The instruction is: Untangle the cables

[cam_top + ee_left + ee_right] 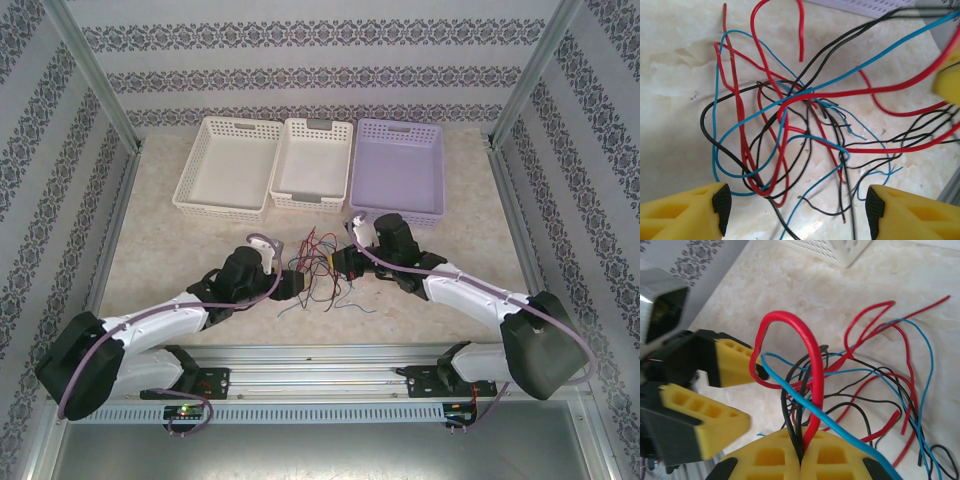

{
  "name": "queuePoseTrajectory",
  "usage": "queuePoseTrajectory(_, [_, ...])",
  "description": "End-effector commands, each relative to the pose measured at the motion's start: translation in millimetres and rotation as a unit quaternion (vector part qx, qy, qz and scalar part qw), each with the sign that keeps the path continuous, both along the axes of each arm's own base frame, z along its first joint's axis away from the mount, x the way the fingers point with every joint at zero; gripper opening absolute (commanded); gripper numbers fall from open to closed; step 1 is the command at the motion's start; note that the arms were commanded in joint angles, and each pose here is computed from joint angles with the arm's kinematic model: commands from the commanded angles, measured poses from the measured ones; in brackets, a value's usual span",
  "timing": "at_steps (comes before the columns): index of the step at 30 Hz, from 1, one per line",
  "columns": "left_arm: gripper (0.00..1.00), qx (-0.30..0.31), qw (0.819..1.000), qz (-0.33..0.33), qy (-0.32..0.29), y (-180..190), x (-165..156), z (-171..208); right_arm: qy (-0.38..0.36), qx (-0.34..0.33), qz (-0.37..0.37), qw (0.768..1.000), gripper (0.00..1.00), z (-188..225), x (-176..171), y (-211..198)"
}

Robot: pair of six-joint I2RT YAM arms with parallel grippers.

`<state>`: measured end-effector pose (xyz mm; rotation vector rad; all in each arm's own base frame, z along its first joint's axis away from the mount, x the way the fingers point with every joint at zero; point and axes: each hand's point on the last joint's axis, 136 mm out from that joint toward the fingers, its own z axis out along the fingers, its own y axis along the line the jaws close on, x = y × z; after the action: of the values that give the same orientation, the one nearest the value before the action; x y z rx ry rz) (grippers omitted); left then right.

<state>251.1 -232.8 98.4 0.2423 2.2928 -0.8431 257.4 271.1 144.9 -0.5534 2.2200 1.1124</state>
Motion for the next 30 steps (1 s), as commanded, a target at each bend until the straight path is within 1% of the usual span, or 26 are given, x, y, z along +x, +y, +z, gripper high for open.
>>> queuePoseTrajectory(1, [0.72,-0.002,0.999,-0.027,-0.037,-9.3,3.3,6.2,-0.019,0.042,0.023,0.999,0.00,22.5,-3.7,4.8])
queuePoseTrajectory(6, [0.74,0.016,0.999,-0.030,-0.038,-10.4,8.4,-7.2,-0.019,0.061,0.037,0.997,0.00,29.8,-9.9,7.4])
queuePoseTrajectory(11, [0.77,0.003,0.999,-0.036,-0.039,-18.6,12.9,-10.6,-0.017,0.073,0.047,0.996,0.00,33.7,-13.1,10.0])
queuePoseTrajectory(14, [0.76,-0.008,0.998,-0.034,-0.044,-22.6,16.8,-9.6,-0.015,0.077,0.050,0.996,0.00,34.9,-13.8,10.7])
queuePoseTrajectory(15, [0.73,-0.013,0.998,-0.036,-0.046,-24.7,17.9,-8.1,-0.015,0.077,0.050,0.996,0.00,34.9,-14.0,10.9])
queuePoseTrajectory(18, [0.50,-0.023,0.998,-0.039,-0.049,-28.9,19.5,-3.9,-0.015,0.077,0.047,0.996,0.00,34.8,-12.8,9.8])
queuePoseTrajectory(19, [0.41,-0.025,0.998,-0.038,-0.049,-29.1,19.9,-2.8,-0.014,0.075,0.044,0.996,0.00,33.8,-12.2,8.6])
queuePoseTrajectory(22, [0.19,-0.021,0.998,-0.038,-0.051,-26.8,18.3,-1.4,-0.013,0.068,0.026,0.997,0.00,32.0,-7.4,1.9])
queuePoseTrajectory(24, [0.08,-0.016,0.998,-0.036,-0.050,-22.8,16.3,-1.4,-0.010,0.057,0.004,0.998,0.00,27.6,-2.0,-6.1])
queuePoseTrajectory(26, [0.00,-0.011,0.998,-0.033,-0.050,-17.6,13.6,0.7,-0.007,0.046,-0.018,0.999,0.00,22.6,3.5,-15.7])
queuePoseTrajectory(28, [0.00,0.000,0.998,-0.027,-0.048,-11.4,11.6,3.6,-0.003,0.031,-0.044,0.999,0.00,15.2,9.0,-27.0])
queuePoseTrajectory(30, [0.00,0.025,0.999,-0.017,-0.036,-2.7,9.6,5.7,0.002,0.012,-0.078,0.997,0.00,6.5,15.0,-40.9])
